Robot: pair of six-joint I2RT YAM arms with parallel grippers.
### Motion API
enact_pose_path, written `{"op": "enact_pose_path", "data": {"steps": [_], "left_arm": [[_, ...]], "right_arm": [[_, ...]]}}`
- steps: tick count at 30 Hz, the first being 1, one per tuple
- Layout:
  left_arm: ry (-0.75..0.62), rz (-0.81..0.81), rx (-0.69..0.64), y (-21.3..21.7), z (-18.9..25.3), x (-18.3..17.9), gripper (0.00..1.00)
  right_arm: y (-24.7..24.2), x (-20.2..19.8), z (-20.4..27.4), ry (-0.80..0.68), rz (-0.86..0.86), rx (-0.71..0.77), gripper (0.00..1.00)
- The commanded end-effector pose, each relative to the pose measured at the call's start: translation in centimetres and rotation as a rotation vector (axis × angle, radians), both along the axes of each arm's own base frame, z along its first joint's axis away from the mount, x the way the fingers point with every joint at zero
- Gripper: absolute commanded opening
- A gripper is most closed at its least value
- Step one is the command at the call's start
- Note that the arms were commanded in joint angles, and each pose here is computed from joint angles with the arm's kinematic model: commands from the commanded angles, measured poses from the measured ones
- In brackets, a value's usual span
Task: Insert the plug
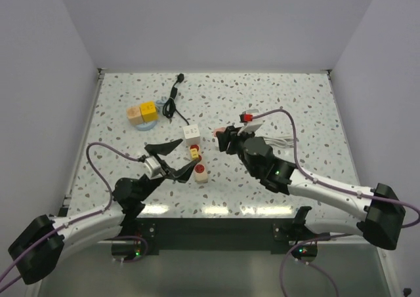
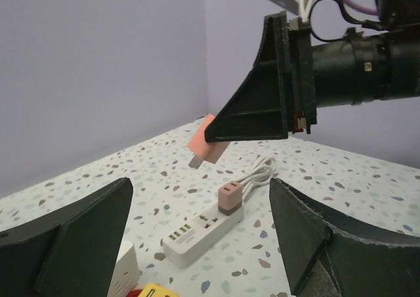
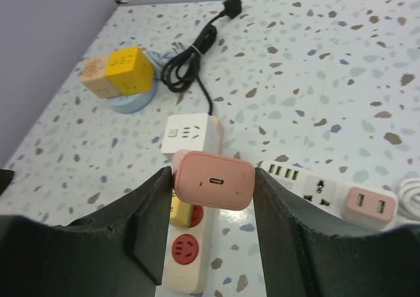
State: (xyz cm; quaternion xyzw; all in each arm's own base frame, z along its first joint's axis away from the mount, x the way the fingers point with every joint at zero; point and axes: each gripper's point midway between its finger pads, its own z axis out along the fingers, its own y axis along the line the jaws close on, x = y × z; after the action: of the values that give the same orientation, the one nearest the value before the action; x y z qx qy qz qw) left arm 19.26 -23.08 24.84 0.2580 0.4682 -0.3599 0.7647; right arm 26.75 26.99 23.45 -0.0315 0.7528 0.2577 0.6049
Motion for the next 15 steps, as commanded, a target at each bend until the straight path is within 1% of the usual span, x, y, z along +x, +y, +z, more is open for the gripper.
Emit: {"op": "enact_pose_path", "data": {"steps": [1,3,4,5,7,11,15], "left_arm": [[0.230,0.247,0.018,3.4,-4.6,3.3,0.90],[0.262,0.302,0.004,4.2,-4.3,3.9,0.91],[0.303,0.338,0.028,4.6,-5.1,4.3,0.92],[0.317,0.350,0.033,4.8,-5.3,4.4,0.93],[0.349,0.373,0.051,5.2,-5.8,4.6,0.94],[0.375,0.380,0.059,5.2,-6.2,4.6,0.95],[0.386,0.385,0.077,5.1,-6.6,4.8,0.95]], "right_arm": [[-2.3,2.3,0.0,-0.036,-0.153,-0.207,0.00],[-2.1,3.2,-1.1,-0.021,-0.189,-0.280,0.00],[-2.4,3.7,-1.4,-0.025,-0.216,-0.316,0.00],[-2.2,4.1,-1.4,-0.024,-0.225,-0.330,0.00],[-2.3,5.2,-3.2,0.010,-0.239,-0.389,0.00],[-2.5,6.9,-4.5,0.049,-0.260,-0.432,0.00],[-3.0,8.0,-6.1,0.095,-0.277,-0.512,0.00]]}}
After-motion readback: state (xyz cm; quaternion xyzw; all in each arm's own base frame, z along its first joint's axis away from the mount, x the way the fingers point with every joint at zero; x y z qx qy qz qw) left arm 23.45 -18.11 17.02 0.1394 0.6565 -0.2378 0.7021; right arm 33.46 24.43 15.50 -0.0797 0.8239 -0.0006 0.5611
